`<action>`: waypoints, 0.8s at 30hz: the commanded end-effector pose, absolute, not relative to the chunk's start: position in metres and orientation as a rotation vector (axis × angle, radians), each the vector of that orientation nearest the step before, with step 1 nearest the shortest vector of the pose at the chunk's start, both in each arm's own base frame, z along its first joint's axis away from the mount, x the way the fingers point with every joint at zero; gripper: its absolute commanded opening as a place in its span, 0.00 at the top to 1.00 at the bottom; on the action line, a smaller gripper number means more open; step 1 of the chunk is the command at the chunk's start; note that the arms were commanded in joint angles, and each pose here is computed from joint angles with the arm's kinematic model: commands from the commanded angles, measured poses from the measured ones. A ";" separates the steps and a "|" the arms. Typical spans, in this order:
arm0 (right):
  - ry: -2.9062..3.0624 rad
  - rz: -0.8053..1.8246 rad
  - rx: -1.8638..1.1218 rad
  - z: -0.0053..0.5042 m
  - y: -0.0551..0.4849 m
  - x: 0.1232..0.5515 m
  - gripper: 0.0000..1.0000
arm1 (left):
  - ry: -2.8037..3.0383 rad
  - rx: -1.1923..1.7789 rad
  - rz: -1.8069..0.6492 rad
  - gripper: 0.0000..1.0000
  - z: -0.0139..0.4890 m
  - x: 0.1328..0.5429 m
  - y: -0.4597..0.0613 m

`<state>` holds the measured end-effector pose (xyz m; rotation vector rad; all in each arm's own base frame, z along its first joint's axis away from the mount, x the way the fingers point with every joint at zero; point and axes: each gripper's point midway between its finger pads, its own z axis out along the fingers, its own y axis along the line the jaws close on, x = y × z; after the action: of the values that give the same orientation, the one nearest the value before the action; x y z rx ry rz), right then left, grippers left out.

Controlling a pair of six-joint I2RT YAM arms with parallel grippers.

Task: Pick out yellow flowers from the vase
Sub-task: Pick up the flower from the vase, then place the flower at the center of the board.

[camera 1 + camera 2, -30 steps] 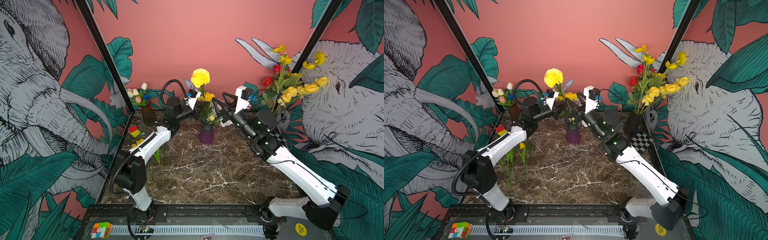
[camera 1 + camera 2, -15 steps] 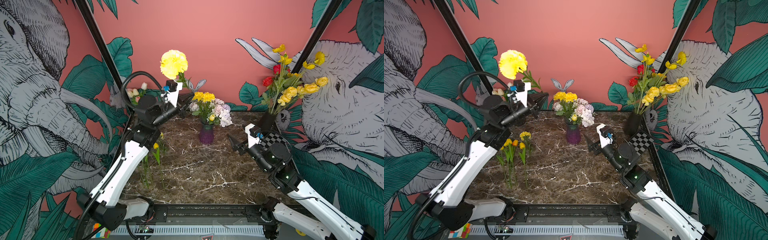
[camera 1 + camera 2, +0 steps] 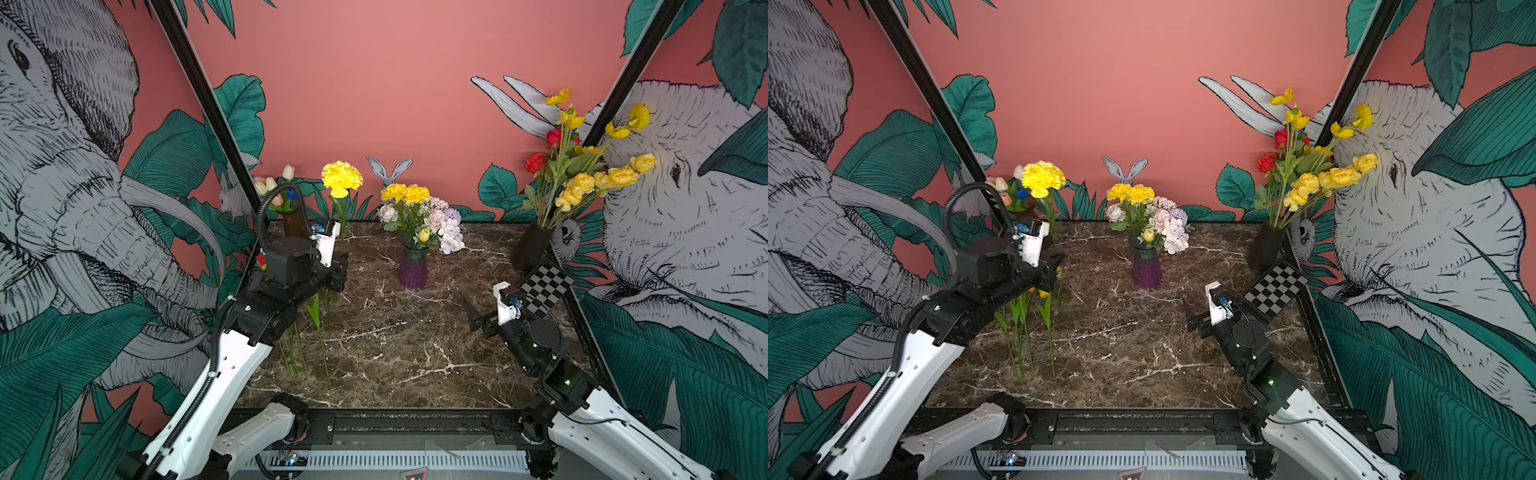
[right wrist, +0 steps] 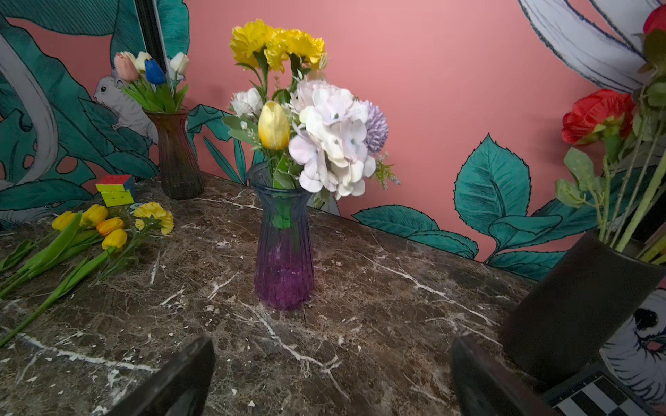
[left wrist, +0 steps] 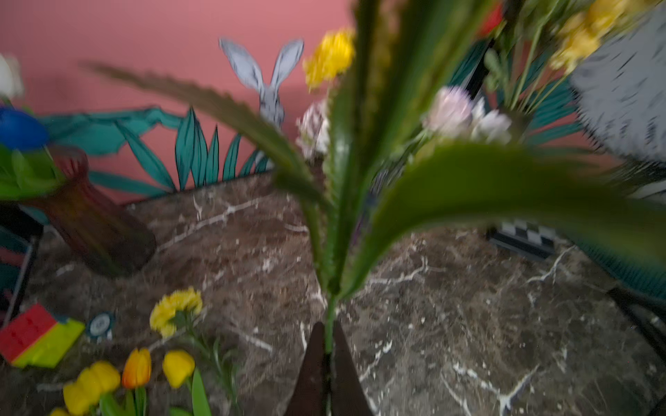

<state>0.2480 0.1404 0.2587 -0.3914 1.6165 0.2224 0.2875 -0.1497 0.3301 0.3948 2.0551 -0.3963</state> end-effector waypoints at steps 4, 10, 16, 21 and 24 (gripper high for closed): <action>1.598 0.241 -0.282 0.264 0.133 0.253 0.01 | 2.541 0.246 -0.466 1.00 0.213 0.278 -0.134; 1.619 0.240 -0.288 0.259 0.133 0.253 0.01 | 2.709 0.182 -0.503 1.00 0.160 0.290 -0.139; 1.623 0.234 -0.281 0.258 0.130 0.251 0.01 | 2.798 0.106 -0.516 1.00 0.116 0.305 -0.140; 1.627 0.226 -0.287 0.257 0.128 0.250 0.01 | 2.887 0.067 -0.509 1.00 0.081 0.310 -0.137; 1.622 0.226 -0.283 0.259 0.127 0.249 0.01 | 2.915 0.038 -0.505 1.00 0.066 0.312 -0.134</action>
<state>0.2491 0.1314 0.2504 -0.3139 1.6473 0.2254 0.3106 -0.1351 0.0716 0.0759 2.9132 -0.4830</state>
